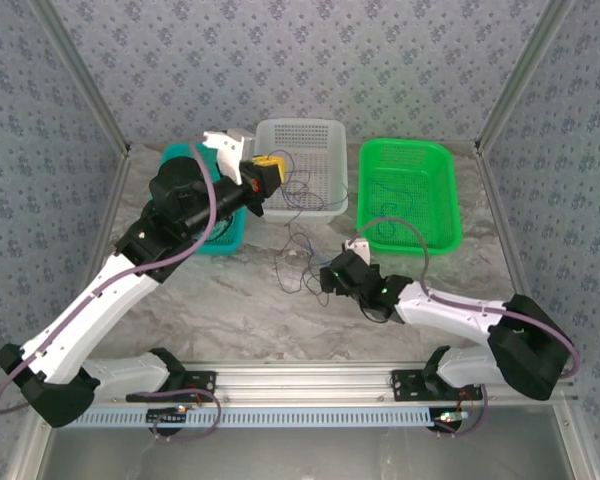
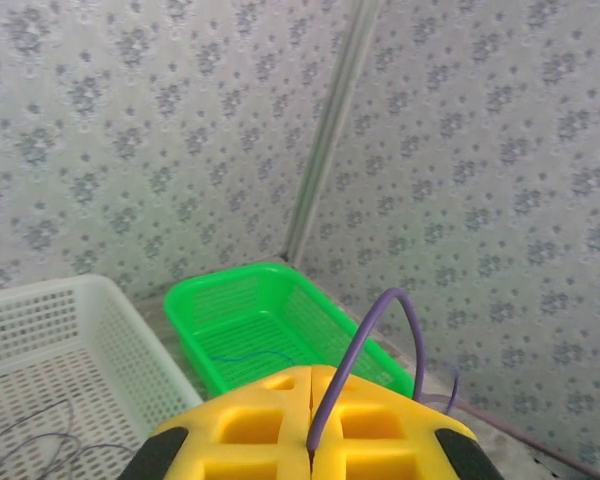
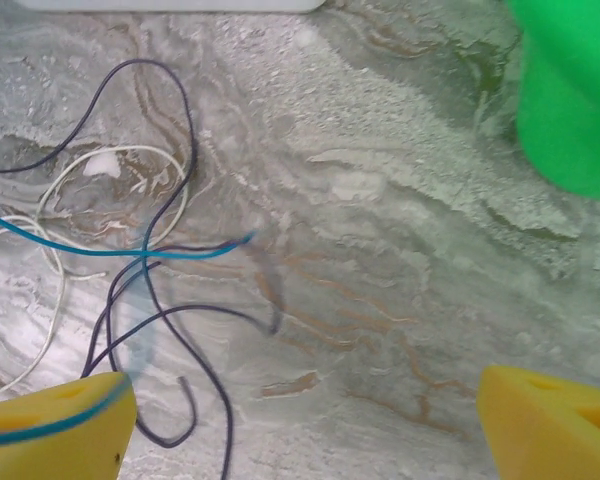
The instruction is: Untangle the cables
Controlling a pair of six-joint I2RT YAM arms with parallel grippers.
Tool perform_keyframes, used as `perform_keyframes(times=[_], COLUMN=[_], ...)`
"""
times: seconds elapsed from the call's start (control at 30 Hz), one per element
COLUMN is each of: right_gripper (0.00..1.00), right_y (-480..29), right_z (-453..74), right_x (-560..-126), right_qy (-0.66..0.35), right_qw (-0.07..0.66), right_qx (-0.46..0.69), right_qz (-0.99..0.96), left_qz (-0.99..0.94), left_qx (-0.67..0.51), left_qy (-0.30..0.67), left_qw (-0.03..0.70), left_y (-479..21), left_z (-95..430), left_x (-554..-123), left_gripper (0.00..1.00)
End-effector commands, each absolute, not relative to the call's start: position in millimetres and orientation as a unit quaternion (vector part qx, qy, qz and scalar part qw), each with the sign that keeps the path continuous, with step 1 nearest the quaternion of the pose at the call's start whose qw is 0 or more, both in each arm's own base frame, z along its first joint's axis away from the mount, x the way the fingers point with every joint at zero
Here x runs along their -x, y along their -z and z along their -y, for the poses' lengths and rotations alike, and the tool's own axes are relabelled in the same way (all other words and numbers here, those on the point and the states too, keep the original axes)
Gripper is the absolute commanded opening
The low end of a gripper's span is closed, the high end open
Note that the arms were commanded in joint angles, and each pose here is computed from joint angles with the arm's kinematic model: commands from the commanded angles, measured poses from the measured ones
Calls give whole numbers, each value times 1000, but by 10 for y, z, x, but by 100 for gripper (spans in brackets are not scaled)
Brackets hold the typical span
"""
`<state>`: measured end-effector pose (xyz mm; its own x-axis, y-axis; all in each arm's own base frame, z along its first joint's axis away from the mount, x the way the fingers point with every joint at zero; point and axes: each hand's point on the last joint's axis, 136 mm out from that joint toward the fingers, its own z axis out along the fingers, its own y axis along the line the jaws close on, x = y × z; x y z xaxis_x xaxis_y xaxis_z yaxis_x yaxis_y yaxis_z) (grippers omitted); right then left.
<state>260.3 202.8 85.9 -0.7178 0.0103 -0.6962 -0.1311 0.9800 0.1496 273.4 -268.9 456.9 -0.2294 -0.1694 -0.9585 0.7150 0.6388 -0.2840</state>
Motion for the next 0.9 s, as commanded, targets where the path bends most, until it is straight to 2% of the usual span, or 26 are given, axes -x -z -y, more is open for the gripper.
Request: perform_keyframes(times=[0.0, 0.17, 0.5, 0.87], right_gripper=[90, 88, 98, 95], right_y=[-678, -532, -1003, -1233], right_z=[-1884, -1849, -2250, -2422], right_x=[-2524, -2474, -2688, -2794], right_qy=[-78, -79, -129, -163], right_qw=[351, 345, 429, 463], right_qx=[30, 25, 120, 141], right_qz=[-933, -935, -886, -860], left_qz=[-669, -647, -653, -656], left_qx=[-198, -207, -203, -204], left_qy=[379, 419, 443, 458], left_qw=[608, 602, 580, 564], left_y=[-4823, -5039, -4917, -4830], left_z=[2634, 2695, 2741, 2795], left_x=[-2774, -2755, -2721, -2702], left_gripper=[0, 0, 0, 0])
